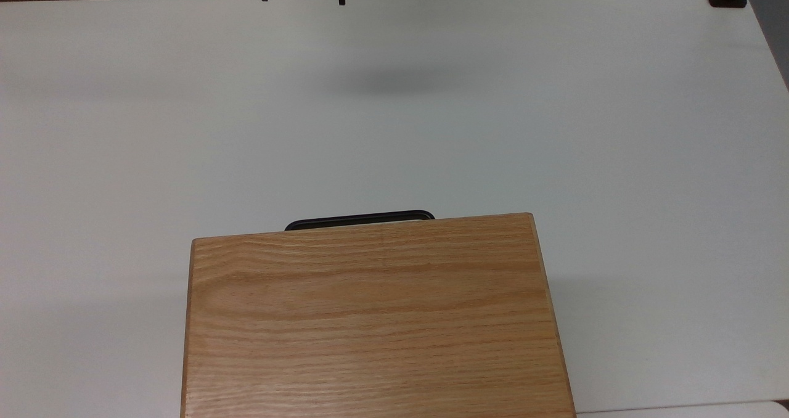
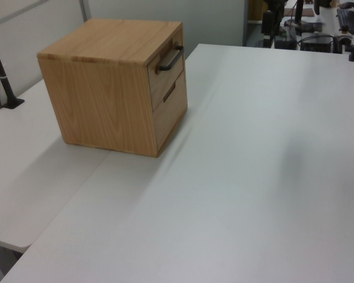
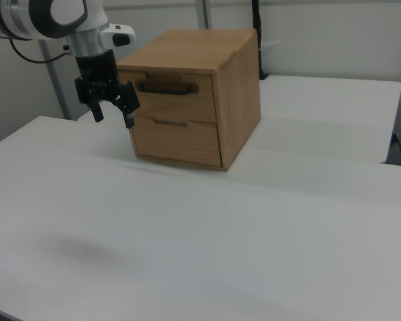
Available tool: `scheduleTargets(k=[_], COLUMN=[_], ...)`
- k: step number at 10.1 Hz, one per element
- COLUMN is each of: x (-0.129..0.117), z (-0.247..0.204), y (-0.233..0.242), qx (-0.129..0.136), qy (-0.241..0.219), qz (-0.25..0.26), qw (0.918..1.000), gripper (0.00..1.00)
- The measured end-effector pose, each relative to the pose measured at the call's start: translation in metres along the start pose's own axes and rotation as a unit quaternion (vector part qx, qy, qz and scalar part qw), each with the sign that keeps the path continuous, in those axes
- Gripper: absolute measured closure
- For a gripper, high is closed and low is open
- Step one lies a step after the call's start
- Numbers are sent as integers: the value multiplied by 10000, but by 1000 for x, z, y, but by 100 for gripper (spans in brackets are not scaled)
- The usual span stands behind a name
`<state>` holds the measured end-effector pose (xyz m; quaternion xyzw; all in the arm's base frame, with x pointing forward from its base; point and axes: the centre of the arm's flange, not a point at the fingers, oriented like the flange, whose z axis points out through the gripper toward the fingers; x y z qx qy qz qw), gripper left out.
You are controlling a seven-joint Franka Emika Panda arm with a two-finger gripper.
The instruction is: Close the drawer by sliding it
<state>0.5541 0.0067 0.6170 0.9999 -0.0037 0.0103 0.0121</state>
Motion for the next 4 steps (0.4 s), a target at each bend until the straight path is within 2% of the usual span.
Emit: scheduleTargets(k=[4], x=[0], z=[2], y=[23], qx=[-8], qy=[-17], qz=[181], qw=[9998], gripper=[0])
